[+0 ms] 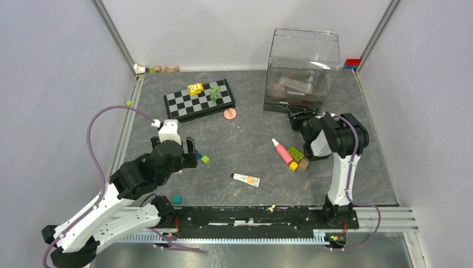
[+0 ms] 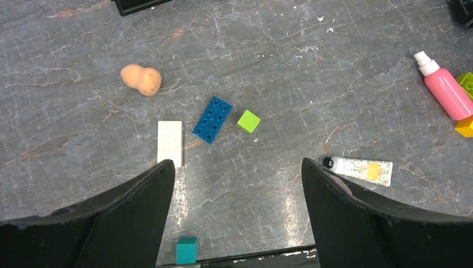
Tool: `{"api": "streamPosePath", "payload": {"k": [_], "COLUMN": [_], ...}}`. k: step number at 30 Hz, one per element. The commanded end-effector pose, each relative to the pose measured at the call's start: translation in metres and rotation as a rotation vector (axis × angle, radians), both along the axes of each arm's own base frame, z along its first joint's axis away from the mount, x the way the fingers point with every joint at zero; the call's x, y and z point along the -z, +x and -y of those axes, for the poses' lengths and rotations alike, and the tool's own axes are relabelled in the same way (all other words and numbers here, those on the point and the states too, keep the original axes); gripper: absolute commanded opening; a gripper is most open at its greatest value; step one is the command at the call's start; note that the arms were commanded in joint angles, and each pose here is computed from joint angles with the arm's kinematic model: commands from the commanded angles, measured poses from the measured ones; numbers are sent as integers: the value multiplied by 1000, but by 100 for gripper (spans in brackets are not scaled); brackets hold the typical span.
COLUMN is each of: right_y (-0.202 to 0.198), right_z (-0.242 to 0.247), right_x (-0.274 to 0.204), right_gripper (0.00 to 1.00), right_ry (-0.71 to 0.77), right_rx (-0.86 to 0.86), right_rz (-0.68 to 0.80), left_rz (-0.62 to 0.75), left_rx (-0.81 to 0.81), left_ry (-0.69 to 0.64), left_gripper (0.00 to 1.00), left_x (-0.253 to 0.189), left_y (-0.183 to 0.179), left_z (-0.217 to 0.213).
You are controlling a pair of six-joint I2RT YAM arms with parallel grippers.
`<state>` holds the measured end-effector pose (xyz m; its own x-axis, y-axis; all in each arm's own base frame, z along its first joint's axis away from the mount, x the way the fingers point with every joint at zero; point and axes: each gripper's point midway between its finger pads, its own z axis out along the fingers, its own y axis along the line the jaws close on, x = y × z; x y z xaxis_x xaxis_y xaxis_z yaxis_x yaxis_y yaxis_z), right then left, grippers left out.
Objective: Organize the makeup
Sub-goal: Open the drawer in the storage box.
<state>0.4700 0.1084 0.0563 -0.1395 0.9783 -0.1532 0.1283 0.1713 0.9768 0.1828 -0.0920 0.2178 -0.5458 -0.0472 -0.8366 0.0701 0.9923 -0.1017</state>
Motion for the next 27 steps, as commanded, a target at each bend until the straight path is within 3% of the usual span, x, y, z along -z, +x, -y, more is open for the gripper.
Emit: {"api": "streamPosePath", "payload": {"k": [1, 17, 27], "right_y": [10, 23, 23], "right_z": [10, 14, 17], "right_x": [-3, -1, -3], "right_gripper": [54, 50, 18], "right_ry": [19, 17, 21], "right_rx": [35, 47, 55], "right_rz": [27, 33, 50], "left_rz": [31, 26, 16], "left_rx": [-9, -10, -6], "left_ry": [4, 15, 23], "left_gripper": [89, 88, 88], "left_x": [-6, -4, -2], "left_y": [6, 7, 7], "left_z": [0, 0, 2]}}
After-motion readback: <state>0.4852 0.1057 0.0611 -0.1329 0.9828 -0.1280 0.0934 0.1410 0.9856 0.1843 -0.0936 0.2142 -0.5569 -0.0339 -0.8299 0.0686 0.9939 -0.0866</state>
